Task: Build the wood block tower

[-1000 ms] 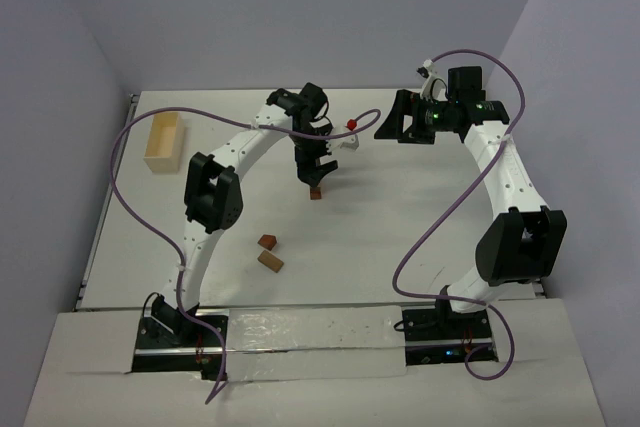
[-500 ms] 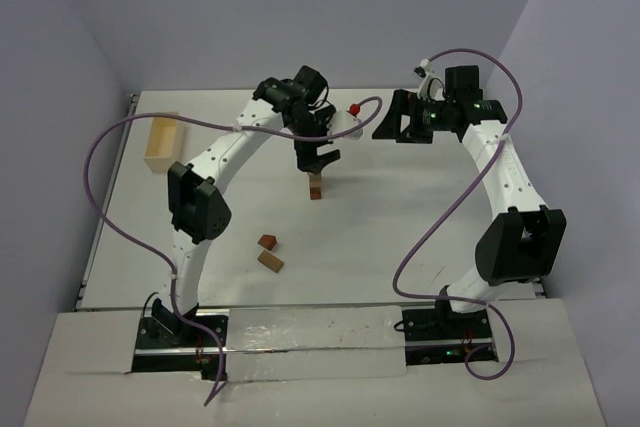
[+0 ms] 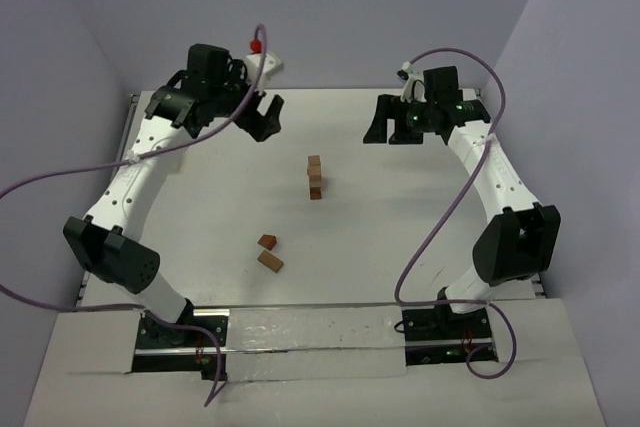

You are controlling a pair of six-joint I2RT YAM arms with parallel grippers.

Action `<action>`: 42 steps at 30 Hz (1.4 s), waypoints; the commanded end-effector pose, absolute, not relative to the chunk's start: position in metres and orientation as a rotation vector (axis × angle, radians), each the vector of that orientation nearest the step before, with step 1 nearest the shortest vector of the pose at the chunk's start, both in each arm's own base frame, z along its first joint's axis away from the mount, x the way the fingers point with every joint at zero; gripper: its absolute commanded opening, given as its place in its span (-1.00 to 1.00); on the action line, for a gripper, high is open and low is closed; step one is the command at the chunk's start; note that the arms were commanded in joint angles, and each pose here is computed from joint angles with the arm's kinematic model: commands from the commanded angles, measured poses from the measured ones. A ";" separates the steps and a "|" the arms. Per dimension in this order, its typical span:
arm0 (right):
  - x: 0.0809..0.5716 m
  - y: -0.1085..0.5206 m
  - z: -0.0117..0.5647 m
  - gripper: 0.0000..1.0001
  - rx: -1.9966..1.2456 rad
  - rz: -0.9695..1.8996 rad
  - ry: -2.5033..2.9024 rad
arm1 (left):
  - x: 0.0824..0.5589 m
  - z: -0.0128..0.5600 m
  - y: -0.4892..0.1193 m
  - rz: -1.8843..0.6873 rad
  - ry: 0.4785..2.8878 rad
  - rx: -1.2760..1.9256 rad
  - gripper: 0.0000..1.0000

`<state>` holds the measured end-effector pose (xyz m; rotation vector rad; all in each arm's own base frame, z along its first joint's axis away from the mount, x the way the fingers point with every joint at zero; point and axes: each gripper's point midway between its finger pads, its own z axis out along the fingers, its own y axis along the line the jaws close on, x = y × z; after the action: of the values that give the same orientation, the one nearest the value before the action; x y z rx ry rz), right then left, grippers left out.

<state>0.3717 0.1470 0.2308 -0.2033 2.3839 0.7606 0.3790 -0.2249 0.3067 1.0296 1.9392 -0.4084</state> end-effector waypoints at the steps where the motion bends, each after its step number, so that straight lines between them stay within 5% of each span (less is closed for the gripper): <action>1: 0.395 0.148 0.210 0.68 -0.153 0.582 2.405 | 0.388 0.273 -0.204 -0.578 2.124 0.658 0.99; 6: 0.412 0.151 0.181 0.51 -0.101 0.486 2.468 | 0.385 0.238 -0.181 -0.613 2.159 0.475 0.96; 12: 0.421 0.165 0.147 0.44 -0.083 0.451 2.553 | 0.410 0.199 -0.176 -0.562 2.280 0.261 -0.05; 18: 0.425 0.183 0.121 0.43 -0.088 0.476 2.613 | 0.419 0.159 -0.205 -0.671 2.384 0.207 -0.58; 42: 0.418 0.240 0.076 0.46 -0.209 0.542 2.727 | 0.409 0.096 -0.287 -0.811 2.542 0.383 -0.19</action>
<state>0.4092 0.2285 0.0656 -0.1936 2.7629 0.5095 0.4092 -0.2599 0.0816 0.3101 2.5875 -0.7370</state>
